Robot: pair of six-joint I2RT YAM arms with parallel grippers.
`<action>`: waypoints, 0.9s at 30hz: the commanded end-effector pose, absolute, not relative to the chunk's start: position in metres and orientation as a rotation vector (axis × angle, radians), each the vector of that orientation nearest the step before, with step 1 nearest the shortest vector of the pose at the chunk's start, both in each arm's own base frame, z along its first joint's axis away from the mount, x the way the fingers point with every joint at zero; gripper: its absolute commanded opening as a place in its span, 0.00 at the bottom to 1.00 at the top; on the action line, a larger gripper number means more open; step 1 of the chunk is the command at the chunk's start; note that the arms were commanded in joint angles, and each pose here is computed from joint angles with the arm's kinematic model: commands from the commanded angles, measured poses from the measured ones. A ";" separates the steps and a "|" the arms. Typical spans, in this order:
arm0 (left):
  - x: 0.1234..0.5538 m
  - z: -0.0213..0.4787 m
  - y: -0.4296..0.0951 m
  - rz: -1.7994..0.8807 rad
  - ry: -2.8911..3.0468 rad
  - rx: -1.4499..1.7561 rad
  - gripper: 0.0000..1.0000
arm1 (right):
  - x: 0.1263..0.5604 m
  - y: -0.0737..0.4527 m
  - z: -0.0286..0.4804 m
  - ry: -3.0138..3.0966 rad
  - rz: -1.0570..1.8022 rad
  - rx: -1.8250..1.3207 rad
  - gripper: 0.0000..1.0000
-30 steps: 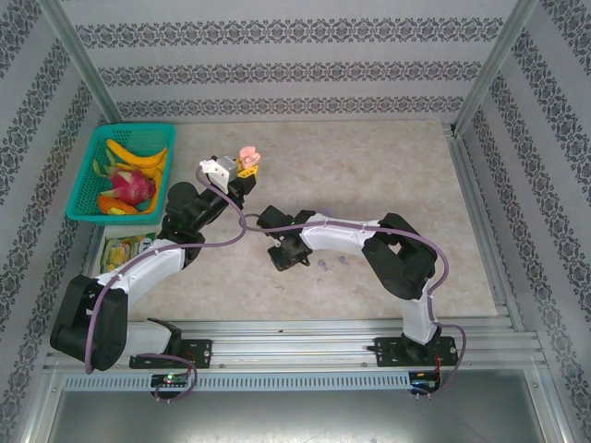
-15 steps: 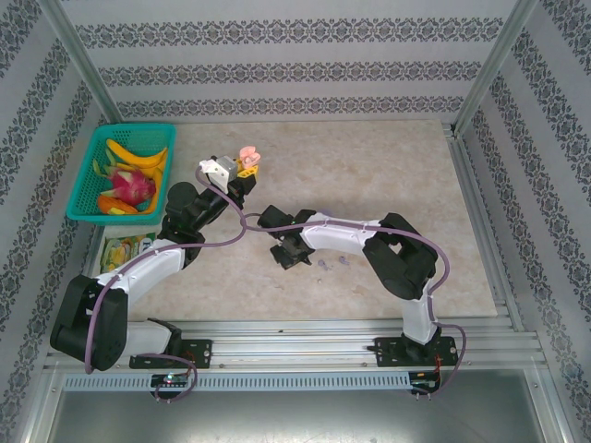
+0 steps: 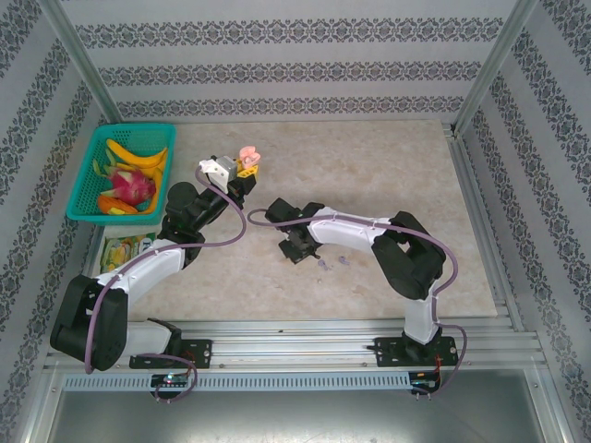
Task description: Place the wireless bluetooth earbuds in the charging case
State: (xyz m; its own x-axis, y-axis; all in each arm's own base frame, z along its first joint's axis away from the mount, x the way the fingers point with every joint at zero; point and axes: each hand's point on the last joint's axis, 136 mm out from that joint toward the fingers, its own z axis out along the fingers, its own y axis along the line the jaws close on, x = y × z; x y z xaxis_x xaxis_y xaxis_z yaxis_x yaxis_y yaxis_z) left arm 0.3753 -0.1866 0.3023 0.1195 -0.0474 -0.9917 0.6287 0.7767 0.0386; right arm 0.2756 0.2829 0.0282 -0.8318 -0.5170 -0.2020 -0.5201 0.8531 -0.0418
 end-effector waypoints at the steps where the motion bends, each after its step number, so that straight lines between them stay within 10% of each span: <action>1: 0.372 0.313 -0.183 -0.538 1.344 0.507 0.00 | 0.277 0.274 0.028 2.843 -0.025 -0.804 0.21; 15: 0.372 0.316 -0.184 -0.549 1.340 0.499 0.00 | 0.273 0.294 0.025 2.844 -0.021 -1.006 0.35; 27: 0.374 0.320 -0.181 -0.534 1.335 0.487 0.00 | 0.281 0.307 0.077 2.877 0.316 -0.292 0.52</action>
